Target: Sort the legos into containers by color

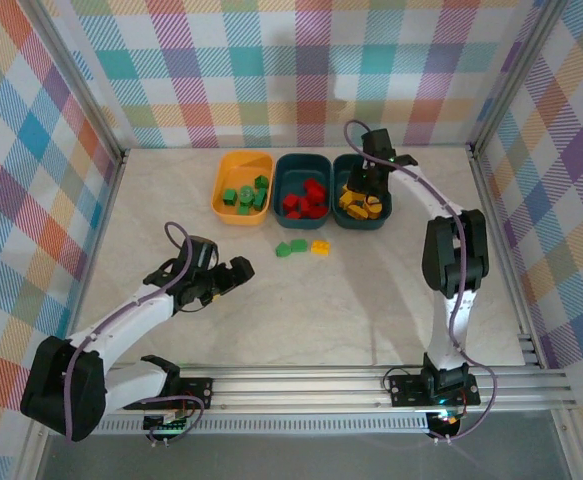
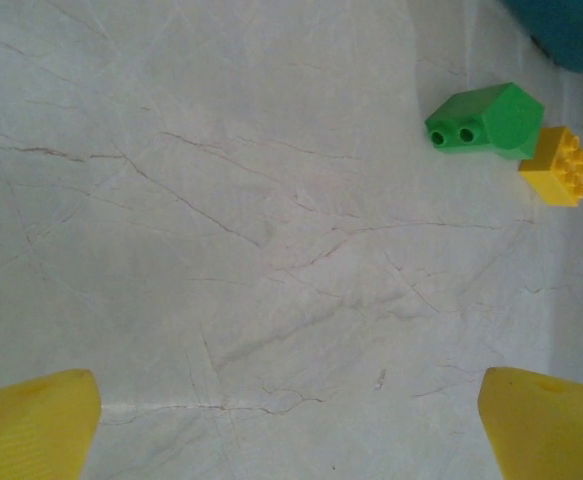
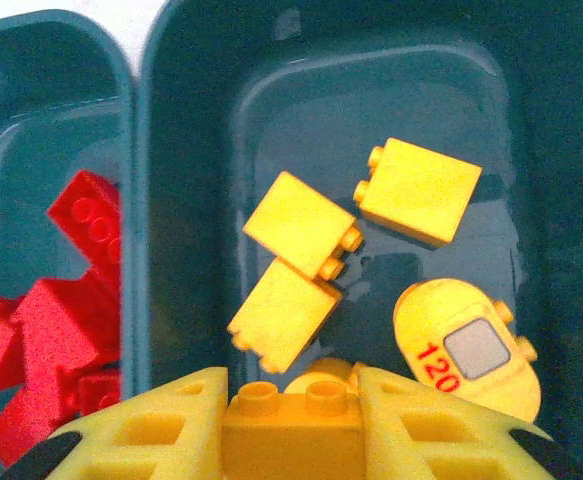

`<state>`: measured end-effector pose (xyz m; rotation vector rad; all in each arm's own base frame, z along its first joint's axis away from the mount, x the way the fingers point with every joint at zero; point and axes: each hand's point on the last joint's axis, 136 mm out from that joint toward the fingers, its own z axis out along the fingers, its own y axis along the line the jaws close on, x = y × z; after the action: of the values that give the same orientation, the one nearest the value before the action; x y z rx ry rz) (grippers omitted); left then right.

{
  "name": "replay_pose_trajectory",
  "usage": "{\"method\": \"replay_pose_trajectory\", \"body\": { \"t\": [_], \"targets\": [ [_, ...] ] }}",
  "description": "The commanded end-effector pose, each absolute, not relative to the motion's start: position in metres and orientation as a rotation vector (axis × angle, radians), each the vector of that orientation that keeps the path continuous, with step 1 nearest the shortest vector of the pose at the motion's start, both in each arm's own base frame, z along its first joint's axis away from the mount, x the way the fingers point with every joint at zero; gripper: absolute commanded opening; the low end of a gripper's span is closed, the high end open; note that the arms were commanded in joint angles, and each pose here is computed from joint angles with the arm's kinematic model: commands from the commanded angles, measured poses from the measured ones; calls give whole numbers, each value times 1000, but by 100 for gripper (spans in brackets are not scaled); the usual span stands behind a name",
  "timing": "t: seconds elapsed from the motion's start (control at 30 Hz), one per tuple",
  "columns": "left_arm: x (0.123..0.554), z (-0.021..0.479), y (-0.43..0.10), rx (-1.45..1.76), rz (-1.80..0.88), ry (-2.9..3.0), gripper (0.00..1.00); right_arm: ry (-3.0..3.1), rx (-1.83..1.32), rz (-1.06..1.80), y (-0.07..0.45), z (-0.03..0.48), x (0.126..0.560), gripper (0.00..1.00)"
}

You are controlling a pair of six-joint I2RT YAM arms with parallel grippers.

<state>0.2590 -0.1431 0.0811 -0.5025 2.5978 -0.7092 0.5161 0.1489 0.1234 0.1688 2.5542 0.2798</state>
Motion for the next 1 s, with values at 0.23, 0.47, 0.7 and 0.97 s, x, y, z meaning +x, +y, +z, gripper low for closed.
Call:
{"method": "replay_pose_trajectory", "body": {
  "t": [0.23, 0.47, 0.7, 0.97],
  "targets": [
    [256, 84, -146, -480, -711, 2600, 98, 2643, 223, 249, 135, 108, 525, 50],
    [261, 97, -146, -501, -724, 2575, 99, 2528, 184, 259, 141, 152, 509, 61],
    [272, 87, -117, -692, -590, 2545, 100, 2478, -6, 278, 220, 150, 419, 64],
    [271, 71, -116, -764, -584, 2623, 100, 2582, -128, 185, 259, 93, 383, 67]
  ]
}}
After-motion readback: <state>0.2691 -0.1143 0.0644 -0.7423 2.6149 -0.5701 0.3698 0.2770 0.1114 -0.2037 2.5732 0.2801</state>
